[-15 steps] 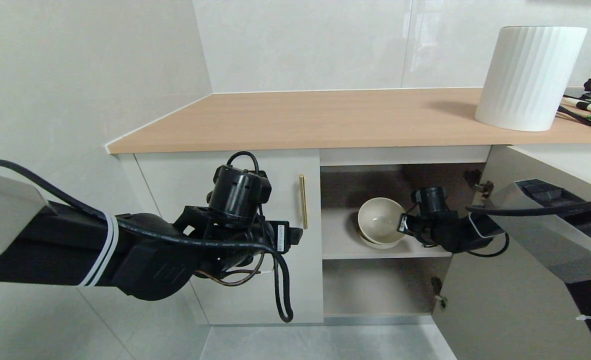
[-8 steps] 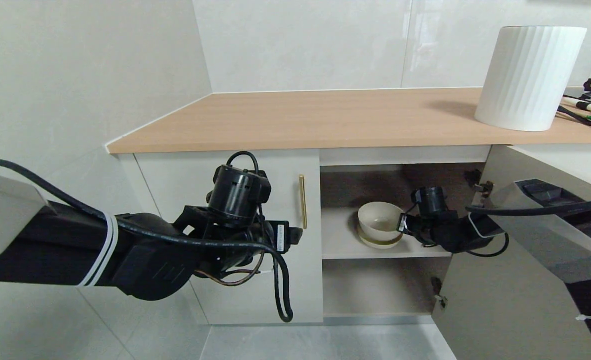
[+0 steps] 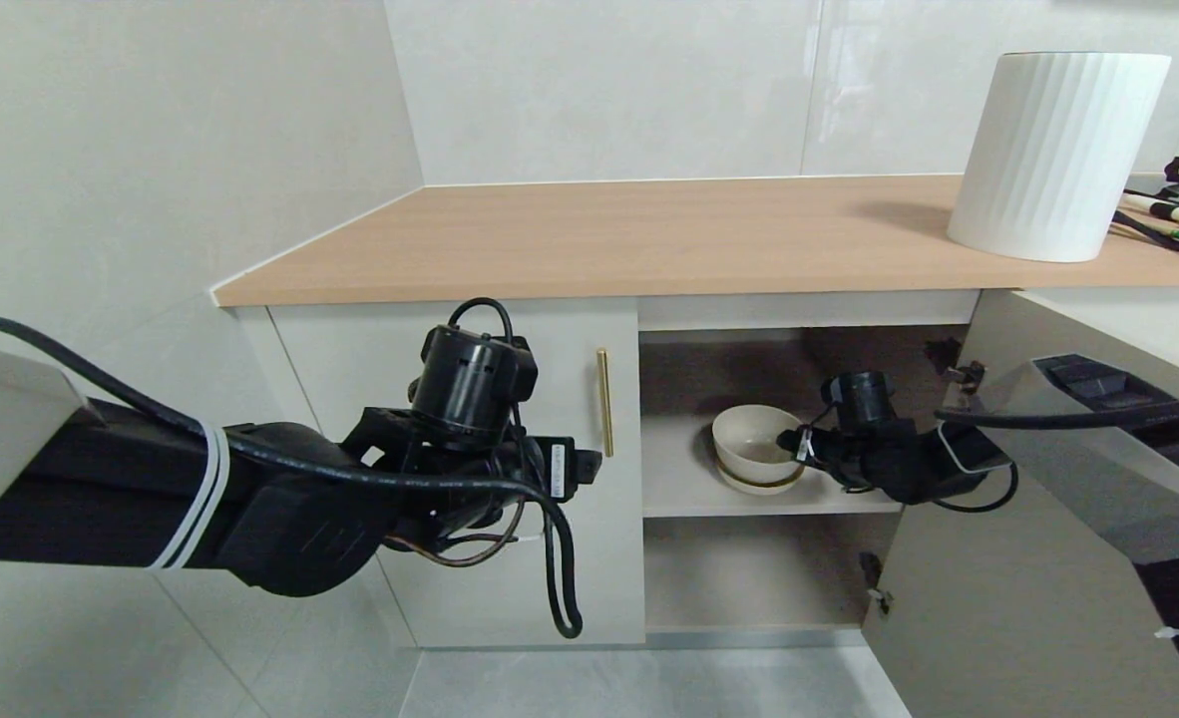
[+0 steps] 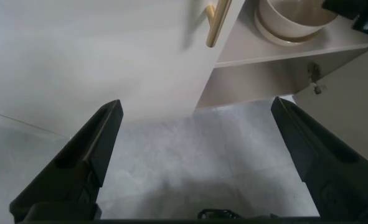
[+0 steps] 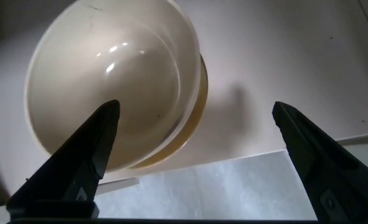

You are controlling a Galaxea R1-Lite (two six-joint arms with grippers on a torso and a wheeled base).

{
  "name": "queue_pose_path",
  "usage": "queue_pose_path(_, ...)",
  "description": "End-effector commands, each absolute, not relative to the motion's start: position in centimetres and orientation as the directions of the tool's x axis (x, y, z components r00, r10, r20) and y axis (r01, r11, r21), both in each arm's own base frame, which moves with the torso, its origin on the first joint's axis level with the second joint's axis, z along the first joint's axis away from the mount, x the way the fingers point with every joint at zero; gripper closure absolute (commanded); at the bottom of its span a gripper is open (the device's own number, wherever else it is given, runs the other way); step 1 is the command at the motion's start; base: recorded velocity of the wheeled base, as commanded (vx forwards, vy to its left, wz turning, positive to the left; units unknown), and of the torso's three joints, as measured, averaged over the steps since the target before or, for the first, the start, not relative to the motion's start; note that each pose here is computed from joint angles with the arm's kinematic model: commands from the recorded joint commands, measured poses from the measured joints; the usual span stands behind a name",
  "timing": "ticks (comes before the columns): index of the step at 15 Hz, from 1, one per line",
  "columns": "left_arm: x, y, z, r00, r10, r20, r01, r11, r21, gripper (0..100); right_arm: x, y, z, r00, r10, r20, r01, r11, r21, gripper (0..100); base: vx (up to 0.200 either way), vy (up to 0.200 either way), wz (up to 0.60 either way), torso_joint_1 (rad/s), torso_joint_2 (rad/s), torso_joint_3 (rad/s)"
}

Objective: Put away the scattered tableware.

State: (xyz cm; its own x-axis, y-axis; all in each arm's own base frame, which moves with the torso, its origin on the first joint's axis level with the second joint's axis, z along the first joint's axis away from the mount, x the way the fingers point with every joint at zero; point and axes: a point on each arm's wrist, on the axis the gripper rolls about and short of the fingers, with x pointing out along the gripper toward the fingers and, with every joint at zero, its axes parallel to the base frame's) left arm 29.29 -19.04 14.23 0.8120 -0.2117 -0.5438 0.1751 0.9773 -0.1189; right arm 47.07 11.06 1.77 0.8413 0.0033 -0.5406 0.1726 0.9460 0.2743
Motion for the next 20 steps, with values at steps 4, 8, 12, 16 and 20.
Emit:
queue_pose_path(4, 28.5, -18.4, 15.0, 0.819, -0.212, -0.533, 0.174, 0.977, -0.121, 0, 40.3, 12.2, 8.9, 0.782, 0.199, -0.590, 0.003, 0.947, 0.322, 0, 0.000, 0.000, 0.00, 0.000, 0.00, 0.000)
queue_pose_path(8, 26.1, -16.3, 16.3, 0.831, -0.206, -0.517, 0.165, 0.978, -0.125, 0, 33.6, 13.5, 12.7, 0.701, 0.243, -0.670, -0.053, 0.955, 0.292, 0, 0.000, 0.000, 0.00, 0.000, 0.00, 0.000)
queue_pose_path(12, 23.7, -14.7, 14.6, 0.800, -0.186, -0.571, 0.155, 0.982, -0.103, 0, 27.5, 11.7, 12.0, 0.631, 0.238, -0.739, -0.058, 0.964, 0.261, 0, 0.000, 0.000, 0.00, 0.000, 0.00, 0.000)
queue_pose_path(16, 22.2, -13.4, 13.2, 0.801, -0.179, -0.571, 0.149, 0.984, -0.099, 0, 24.5, 10.6, 9.0, 0.527, 0.208, -0.824, -0.037, 0.974, 0.222, 0, 0.000, 0.000, 0.00, 0.000, 0.00, 0.000)
queue_pose_path(20, 22.4, -13.0, 12.4, 0.787, -0.163, -0.595, 0.137, 0.987, -0.090, 0, 23.2, 10.3, 9.6, 0.529, 0.228, -0.818, -0.115, 0.974, 0.197, 0, -0.100, 0.000, 0.00, 0.001, 0.00, 0.001)
